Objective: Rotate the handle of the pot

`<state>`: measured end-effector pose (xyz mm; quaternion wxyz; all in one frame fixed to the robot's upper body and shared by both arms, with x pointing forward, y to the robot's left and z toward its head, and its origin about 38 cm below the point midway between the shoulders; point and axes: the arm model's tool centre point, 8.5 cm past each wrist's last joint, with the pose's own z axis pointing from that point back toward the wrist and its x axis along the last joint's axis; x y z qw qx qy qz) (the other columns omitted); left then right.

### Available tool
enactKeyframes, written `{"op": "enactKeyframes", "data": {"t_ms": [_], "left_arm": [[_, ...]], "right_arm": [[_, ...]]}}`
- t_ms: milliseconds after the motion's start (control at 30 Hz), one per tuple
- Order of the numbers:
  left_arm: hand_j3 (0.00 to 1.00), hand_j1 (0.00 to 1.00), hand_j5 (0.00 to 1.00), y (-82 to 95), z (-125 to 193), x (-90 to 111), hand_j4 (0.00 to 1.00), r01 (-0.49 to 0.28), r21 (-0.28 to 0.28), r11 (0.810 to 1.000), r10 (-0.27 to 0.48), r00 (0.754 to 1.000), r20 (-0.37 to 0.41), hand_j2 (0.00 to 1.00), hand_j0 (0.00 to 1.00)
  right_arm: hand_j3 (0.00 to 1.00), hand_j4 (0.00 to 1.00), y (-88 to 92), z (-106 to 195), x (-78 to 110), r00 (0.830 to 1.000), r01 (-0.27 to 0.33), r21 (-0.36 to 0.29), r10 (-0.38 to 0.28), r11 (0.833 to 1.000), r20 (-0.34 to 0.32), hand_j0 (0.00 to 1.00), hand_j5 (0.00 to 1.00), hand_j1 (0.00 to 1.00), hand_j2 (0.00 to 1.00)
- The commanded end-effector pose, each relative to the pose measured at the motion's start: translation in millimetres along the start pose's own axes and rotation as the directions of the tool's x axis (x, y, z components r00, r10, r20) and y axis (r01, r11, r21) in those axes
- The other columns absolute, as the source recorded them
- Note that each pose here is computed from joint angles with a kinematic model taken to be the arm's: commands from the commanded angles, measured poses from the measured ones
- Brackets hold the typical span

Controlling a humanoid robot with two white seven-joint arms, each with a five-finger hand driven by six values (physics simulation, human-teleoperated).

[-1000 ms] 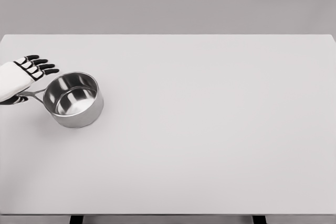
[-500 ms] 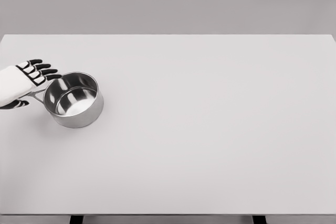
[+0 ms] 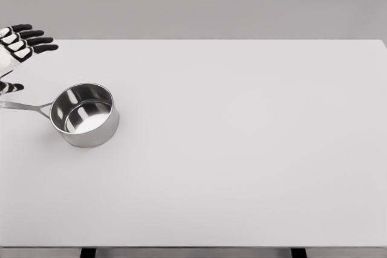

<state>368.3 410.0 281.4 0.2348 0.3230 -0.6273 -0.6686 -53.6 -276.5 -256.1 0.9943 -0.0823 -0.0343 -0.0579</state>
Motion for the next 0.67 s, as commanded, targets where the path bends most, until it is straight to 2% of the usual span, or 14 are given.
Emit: {"op": "enactKeyframes", "data": {"t_ms": [0, 33, 100, 167, 233, 267, 400, 633], "left_arm": [[1.0, 1.0, 1.0, 2.9, -11.8, 1.7, 1.0, -0.038, 0.115, 0.993, 0.04, 0.999, -0.016, 1.0, 1.0], [1.0, 1.0, 1.0, 5.3, -15.1, 2.0, 1.0, -0.044, 0.15, 0.988, 0.048, 0.999, -0.02, 1.0, 1.0], [1.0, 1.0, 1.0, -0.9, -20.3, 0.7, 1.0, -0.062, 0.153, 0.986, 0.069, 0.997, -0.038, 1.0, 1.0], [1.0, 1.0, 1.0, -33.1, -29.8, 2.3, 1.0, -0.14, 0.02, 0.99, 0.141, 0.988, -0.065, 1.0, 1.0], [1.0, 1.0, 1.0, -54.0, -29.7, -0.8, 1.0, -0.192, -0.045, 0.98, 0.187, 0.978, -0.097, 1.0, 1.0], [1.0, 1.0, 1.0, -57.2, -28.5, -1.7, 1.0, -0.198, -0.056, 0.979, 0.191, 0.976, -0.103, 1.0, 1.0], [1.0, 1.0, 1.0, -55.7, -26.8, -5.3, 1.0, -0.154, -0.087, 0.984, 0.144, 0.983, -0.113, 1.0, 1.0], [1.0, 1.0, 1.0, -48.8, -27.0, -10.1, 1.0, -0.145, -0.067, 0.987, 0.136, 0.983, -0.123, 1.0, 1.0]], "right_arm": [[1.0, 1.0, 0.0, 0.0, 0.0, 1.0, 0.001, 0.0, -0.001, 1.0, 0.0, 1.0, 1.0, 1.0, 1.0], [1.0, 1.0, 0.0, 0.0, 0.0, 1.0, 0.001, 0.0, -0.001, 1.0, 0.0, 1.0, 1.0, 1.0, 1.0], [1.0, 1.0, 0.0, 0.0, 0.0, 1.0, 0.001, 0.0, -0.001, 1.0, 0.0, 1.0, 1.0, 1.0, 1.0], [1.0, 1.0, 0.0, 0.0, 0.0, 1.0, 0.001, 0.0, -0.001, 1.0, 0.0, 1.0, 1.0, 1.0, 1.0], [1.0, 1.0, 0.1, 0.0, 0.0, 1.0, 0.001, 0.001, -0.001, 1.0, 0.0, 1.0, 1.0, 1.0, 1.0], [1.0, 1.0, 0.0, 0.0, 0.0, 1.0, 0.001, 0.0, -0.001, 1.0, 0.0, 1.0, 1.0, 1.0, 1.0], [1.0, 1.0, 0.1, 0.0, 0.0, 1.0, 0.001, 0.001, -0.001, 1.0, 0.0, 1.0, 1.0, 1.0, 1.0], [1.0, 1.0, 0.0, 0.0, 0.0, 1.0, 0.001, 0.0, -0.001, 1.0, 0.0, 1.0, 1.0, 1.0, 1.0]]}}
